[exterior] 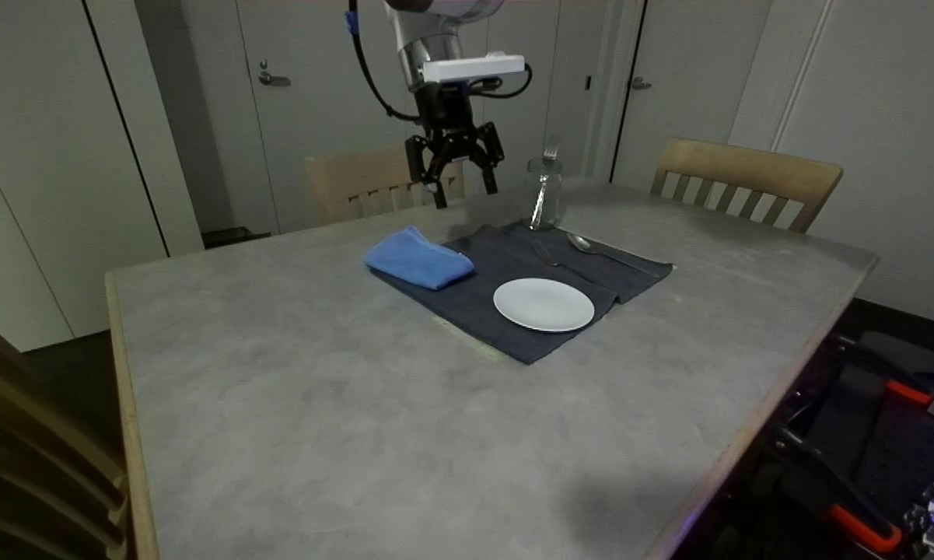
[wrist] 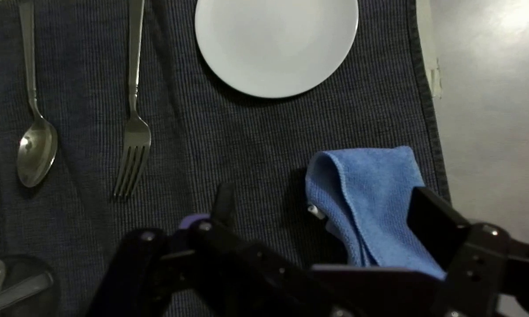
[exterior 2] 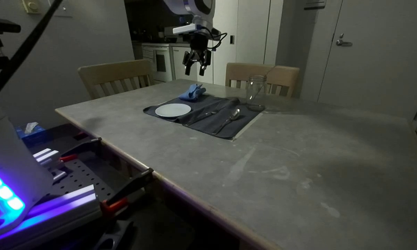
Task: Take the spoon from the glass bottle and put it on the table , and then pick up the blue towel and wipe the plate
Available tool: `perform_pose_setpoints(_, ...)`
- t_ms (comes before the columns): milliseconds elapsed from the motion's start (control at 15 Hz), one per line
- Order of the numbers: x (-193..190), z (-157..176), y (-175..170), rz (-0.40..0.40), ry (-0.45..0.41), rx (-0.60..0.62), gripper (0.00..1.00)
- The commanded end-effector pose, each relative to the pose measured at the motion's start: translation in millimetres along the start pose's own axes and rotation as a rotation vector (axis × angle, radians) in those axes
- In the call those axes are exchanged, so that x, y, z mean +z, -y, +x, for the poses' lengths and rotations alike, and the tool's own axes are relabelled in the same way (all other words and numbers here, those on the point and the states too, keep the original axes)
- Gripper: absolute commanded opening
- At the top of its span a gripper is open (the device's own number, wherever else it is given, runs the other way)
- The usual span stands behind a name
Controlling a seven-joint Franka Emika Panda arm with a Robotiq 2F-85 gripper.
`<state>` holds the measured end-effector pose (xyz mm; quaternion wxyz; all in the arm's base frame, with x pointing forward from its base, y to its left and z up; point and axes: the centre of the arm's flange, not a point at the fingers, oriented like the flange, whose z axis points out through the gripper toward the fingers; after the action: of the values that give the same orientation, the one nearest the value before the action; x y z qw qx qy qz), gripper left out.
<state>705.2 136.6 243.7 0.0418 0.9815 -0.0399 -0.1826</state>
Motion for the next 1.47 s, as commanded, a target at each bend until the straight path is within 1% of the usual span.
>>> perform_pose_setpoints(0,6.0,-2.1,2.6,-0.017,0.009,-0.038,1.00)
perform_pose_setpoints(133,13.8,-5.6,6.3,-0.016,0.010,-0.111,1.00)
perform_pose_setpoints(200,18.1,-6.5,6.0,0.004,0.010,-0.197,1.00)
perform_pose_setpoints(333,22.3,-3.2,5.3,0.020,0.017,-0.304,1.00)
perform_pose_setpoints(400,24.6,-2.1,1.9,0.014,0.023,-0.360,1.00)
perform_pose_setpoints(533,29.3,-0.8,-5.8,-0.008,0.023,-0.474,1.00)
perform_pose_setpoints(667,37.7,0.2,-11.7,-0.061,0.024,-0.577,1.00)
perform_pose_setpoints(733,44.0,2.2,-10.6,-0.079,0.030,-0.632,1.00)
perform_pose_setpoints(867,53.3,5.1,-3.7,-0.091,0.048,-0.745,1.00)
perform_pose_setpoints(933,41.9,7.1,-4.1,-0.081,0.047,-0.652,1.00)
perform_pose_setpoints(1133,45.1,6.8,-0.8,-0.081,0.052,-0.656,1.00)
perform_pose_setpoints(1267,47.4,-0.5,3.2,-0.033,0.022,-0.653,1.00)
perform_pose_setpoints(1400,49.8,-2.2,9.5,0.026,-0.020,-0.682,1.00)
